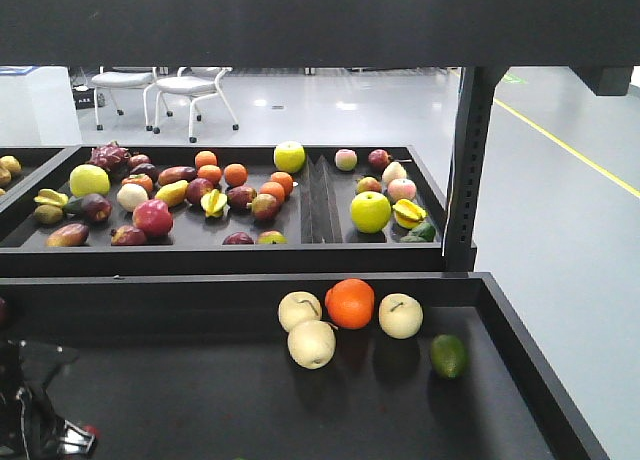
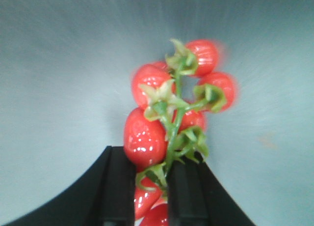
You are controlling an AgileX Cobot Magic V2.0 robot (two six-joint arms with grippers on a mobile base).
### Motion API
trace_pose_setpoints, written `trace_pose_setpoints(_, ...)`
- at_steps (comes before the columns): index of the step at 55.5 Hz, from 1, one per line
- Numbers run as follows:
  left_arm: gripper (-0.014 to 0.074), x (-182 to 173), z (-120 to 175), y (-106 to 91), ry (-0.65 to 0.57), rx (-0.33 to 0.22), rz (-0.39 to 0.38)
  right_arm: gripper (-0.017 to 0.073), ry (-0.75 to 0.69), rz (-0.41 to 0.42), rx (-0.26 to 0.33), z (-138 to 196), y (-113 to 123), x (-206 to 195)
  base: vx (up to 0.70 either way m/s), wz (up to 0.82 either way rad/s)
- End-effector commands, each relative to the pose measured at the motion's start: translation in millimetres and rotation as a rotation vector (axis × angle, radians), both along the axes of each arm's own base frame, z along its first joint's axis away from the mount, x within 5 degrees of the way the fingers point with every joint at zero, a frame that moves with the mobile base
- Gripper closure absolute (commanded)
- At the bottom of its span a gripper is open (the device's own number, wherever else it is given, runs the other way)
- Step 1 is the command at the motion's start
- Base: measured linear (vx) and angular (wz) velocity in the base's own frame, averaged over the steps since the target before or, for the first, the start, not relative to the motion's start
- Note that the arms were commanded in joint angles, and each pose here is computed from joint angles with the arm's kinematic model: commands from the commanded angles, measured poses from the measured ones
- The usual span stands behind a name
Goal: Pick snacks and fruit into basket
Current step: 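Close the left gripper on the strawberry stem and lift the bunch, then reach the open right gripper down over the green lime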
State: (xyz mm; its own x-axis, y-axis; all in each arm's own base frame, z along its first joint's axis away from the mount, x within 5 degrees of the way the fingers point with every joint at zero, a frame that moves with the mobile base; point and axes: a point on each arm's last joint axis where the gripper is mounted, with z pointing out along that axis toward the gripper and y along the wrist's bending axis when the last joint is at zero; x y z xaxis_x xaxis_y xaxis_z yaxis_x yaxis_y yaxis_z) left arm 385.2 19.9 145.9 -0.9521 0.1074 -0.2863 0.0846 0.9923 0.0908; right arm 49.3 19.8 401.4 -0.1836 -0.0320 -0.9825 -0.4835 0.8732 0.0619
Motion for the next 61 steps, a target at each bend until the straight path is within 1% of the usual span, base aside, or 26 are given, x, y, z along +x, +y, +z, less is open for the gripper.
trace_pose_setpoints(1,0.0598,-3,55,-1.4,-0.147,-0.027,0.023,0.0566,-0.092,0.006,0.033,15,0,0,0.0,0.0)
trace_pose_setpoints(8,0.0598,-17,97,-4.1,-0.228,-0.051,0.025,0.0561,-0.086,0.007,0.028,14,2,2,0.0,0.0)
trace_pose_setpoints(13,0.0598,-34,125,-6.6,-0.3,-0.071,0.027,0.0543,-0.065,0.007,0.01,13,7,8,0.0,0.0)
trace_pose_setpoints(20,0.0598,-70,158,-9.5,-0.409,-0.093,0.034,0.0463,-0.015,0.018,-0.028,8,21,23,0.0,0.0)
trace_pose_setpoints(27,0.0598,-105,178,-11.3,-0.499,-0.096,0.029,0.0302,0.036,0.044,-0.092,1,39,41,0.0,0.0)
trace_pose_setpoints(30,0.0598,-122,187,-12.0,-0.536,-0.095,0.027,0.0213,0.052,0.065,-0.119,-2,48,49,0.0,0.0)
trace_pose_setpoints(33,0.0598,-137,194,-12.7,-0.569,-0.094,0.025,0.0088,0.068,0.093,-0.14,-6,58,58,0.0,0.0)
trace_pose_setpoints(36,0.0598,-152,200,-13.3,-0.6,-0.094,0.023,-0.0022,0.081,0.109,-0.14,-9,67,65,0.0,0.0)
trace_pose_setpoints(41,0.0598,-173,210,-14.2,-0.643,-0.093,0.019,-0.0174,0.117,0.126,-0.13,-16,80,77,0.0,0.0)
trace_pose_setpoints(47,0.0598,-196,223,-15.3,-0.699,-0.092,0.015,-0.0171,0.156,0.153,-0.143,-27,98,95,0.0,0.0)
trace_pose_setpoints(53,0.0598,-215,235,-16.2,-0.753,-0.091,0.011,-0.0164,0.196,0.196,-0.162,-42,119,113,0.0,0.0)
trace_pose_setpoints(61,0.0598,-233,244,-17.0,-0.801,-0.09,0.007,-0.0148,0.315,0.251,-0.17,-64,148,136,0.0,0.0)
